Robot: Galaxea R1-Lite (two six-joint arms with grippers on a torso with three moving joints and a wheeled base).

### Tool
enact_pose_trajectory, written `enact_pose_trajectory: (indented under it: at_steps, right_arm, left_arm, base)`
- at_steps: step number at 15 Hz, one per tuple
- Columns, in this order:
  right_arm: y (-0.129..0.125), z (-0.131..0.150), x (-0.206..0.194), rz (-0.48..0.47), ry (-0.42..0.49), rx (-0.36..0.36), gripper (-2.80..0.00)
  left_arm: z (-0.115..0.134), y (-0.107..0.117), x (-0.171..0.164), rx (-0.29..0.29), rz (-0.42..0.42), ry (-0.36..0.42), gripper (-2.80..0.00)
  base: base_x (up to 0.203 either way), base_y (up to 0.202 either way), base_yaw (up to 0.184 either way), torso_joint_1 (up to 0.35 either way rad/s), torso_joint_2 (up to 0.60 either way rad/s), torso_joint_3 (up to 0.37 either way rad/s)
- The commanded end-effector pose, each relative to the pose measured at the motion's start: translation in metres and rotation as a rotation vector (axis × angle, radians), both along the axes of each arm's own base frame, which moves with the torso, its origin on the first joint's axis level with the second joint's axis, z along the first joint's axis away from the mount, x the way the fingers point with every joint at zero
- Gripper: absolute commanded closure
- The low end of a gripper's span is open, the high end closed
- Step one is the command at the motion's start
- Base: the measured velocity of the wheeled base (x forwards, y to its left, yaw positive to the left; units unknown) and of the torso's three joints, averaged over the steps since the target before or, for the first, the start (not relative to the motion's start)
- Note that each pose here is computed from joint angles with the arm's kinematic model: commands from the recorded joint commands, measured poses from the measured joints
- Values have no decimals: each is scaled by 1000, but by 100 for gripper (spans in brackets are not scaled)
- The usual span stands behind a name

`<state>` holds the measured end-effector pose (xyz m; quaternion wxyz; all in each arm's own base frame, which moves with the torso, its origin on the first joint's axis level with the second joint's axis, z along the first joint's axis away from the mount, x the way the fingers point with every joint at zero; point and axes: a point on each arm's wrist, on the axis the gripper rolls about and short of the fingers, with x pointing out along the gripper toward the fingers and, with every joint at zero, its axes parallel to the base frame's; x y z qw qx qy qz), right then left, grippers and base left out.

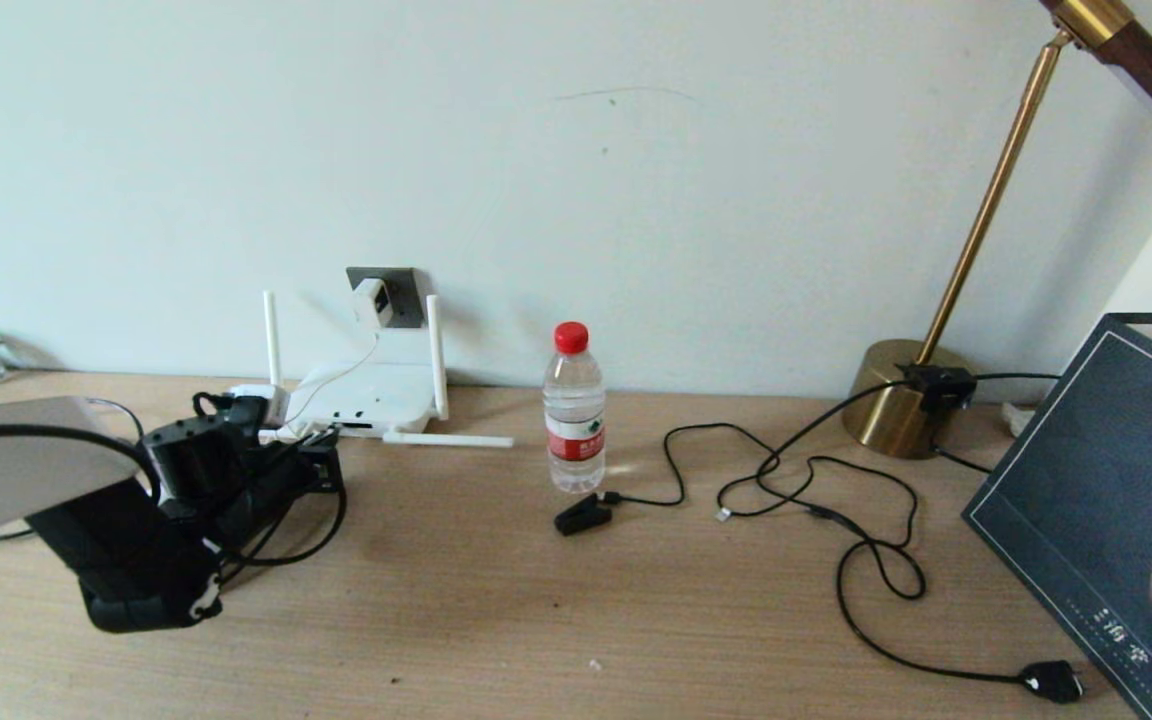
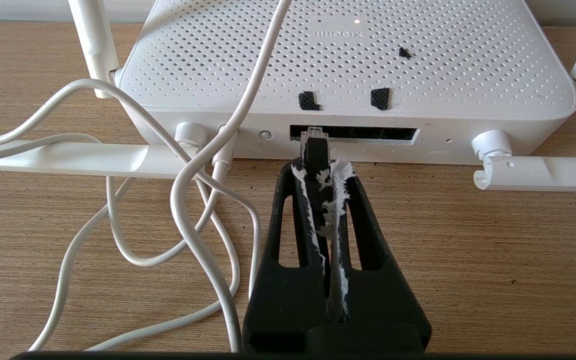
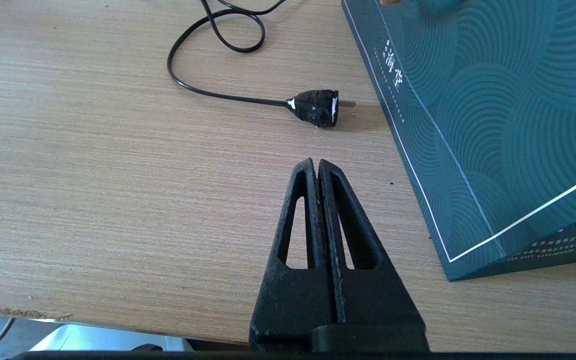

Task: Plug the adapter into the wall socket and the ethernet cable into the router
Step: Align cable and router interface

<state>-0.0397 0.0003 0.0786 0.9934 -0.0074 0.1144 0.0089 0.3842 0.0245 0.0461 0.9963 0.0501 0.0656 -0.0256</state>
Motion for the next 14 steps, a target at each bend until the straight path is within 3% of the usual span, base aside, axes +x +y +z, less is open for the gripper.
enact_pose_trajectory:
  at_steps: [1, 14]
  right_arm:
    - [0, 0, 0, 1, 4, 0, 0]
    - [0, 0, 0, 1, 4, 0, 0]
  left_arm:
    - [2, 0, 0, 1, -1, -10, 0]
    - [0, 1, 7, 1, 1, -10, 0]
  base:
    - [0, 0, 0, 0, 0, 0]
    - [0, 0, 0, 0, 0, 0]
